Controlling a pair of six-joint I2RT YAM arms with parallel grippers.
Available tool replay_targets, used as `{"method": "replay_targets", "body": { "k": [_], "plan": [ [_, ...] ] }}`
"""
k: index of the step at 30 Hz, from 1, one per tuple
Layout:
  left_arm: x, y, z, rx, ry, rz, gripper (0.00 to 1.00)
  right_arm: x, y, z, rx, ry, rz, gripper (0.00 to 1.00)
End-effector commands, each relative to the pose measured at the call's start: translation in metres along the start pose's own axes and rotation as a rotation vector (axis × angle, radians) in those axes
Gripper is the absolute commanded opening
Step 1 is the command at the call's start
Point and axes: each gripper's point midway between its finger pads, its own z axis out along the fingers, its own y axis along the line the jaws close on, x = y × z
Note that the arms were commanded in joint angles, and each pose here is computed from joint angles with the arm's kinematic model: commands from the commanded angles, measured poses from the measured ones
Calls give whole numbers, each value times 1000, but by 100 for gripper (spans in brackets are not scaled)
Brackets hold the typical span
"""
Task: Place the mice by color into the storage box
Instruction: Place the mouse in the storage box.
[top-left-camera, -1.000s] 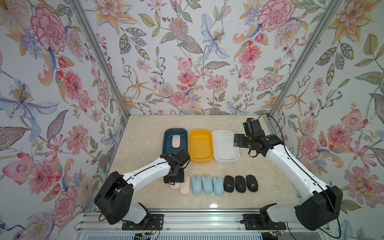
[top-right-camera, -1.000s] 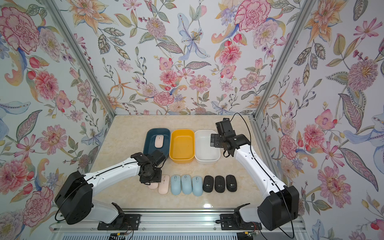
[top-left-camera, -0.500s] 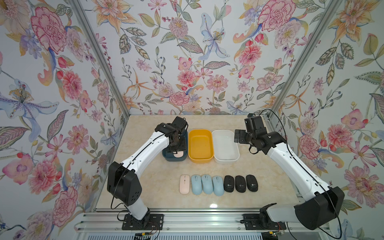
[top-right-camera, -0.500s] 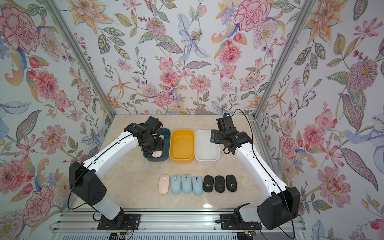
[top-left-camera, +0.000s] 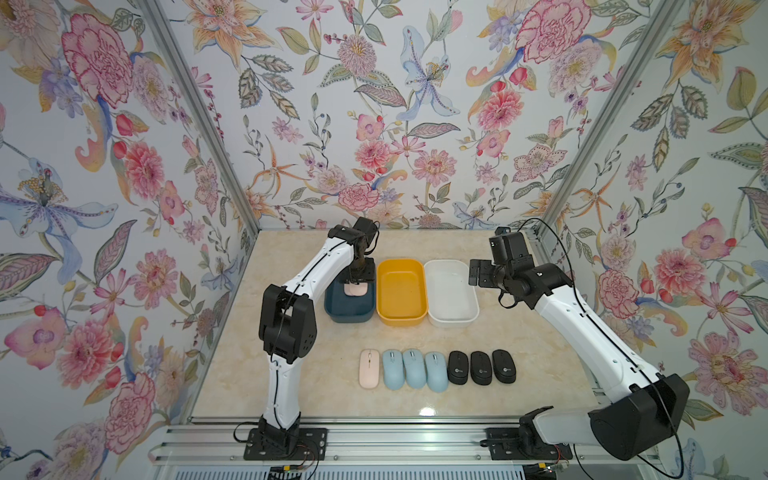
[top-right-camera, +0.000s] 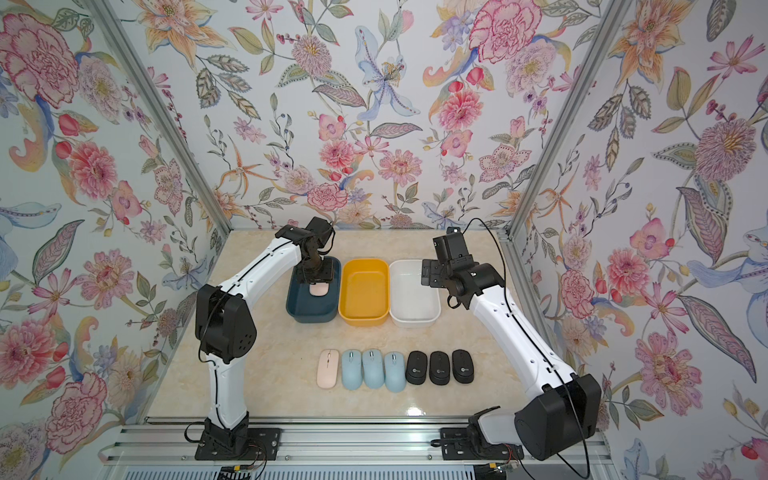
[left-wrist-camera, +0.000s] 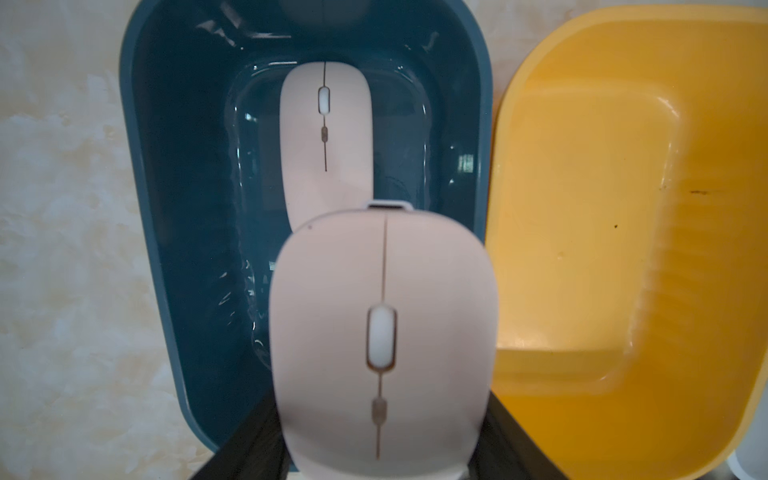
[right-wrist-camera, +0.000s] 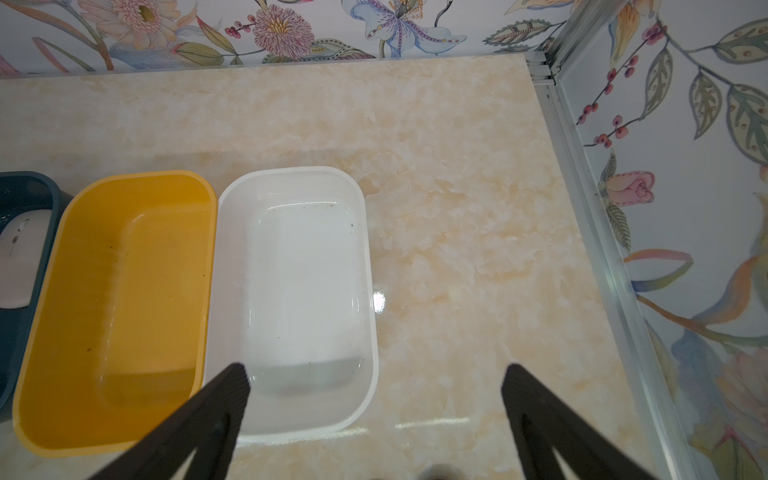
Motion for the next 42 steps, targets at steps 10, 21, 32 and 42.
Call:
{"method": "replay_targets", "body": {
  "k": [10, 21, 32, 42],
  "plan": [
    [-1, 10, 51, -50, 98, 41, 61, 9, -11, -8, 35, 5, -18, 99],
    [-2, 13, 77, -45, 127, 44, 62, 11, -11, -8, 35, 7, -12, 99],
    [1, 11, 98, -39, 155, 49, 64, 12, -10, -4, 37, 13, -20, 99],
    [-5, 8, 89, -23, 132, 50, 77, 12, -10, -2, 40, 11, -21, 99]
  ]
}}
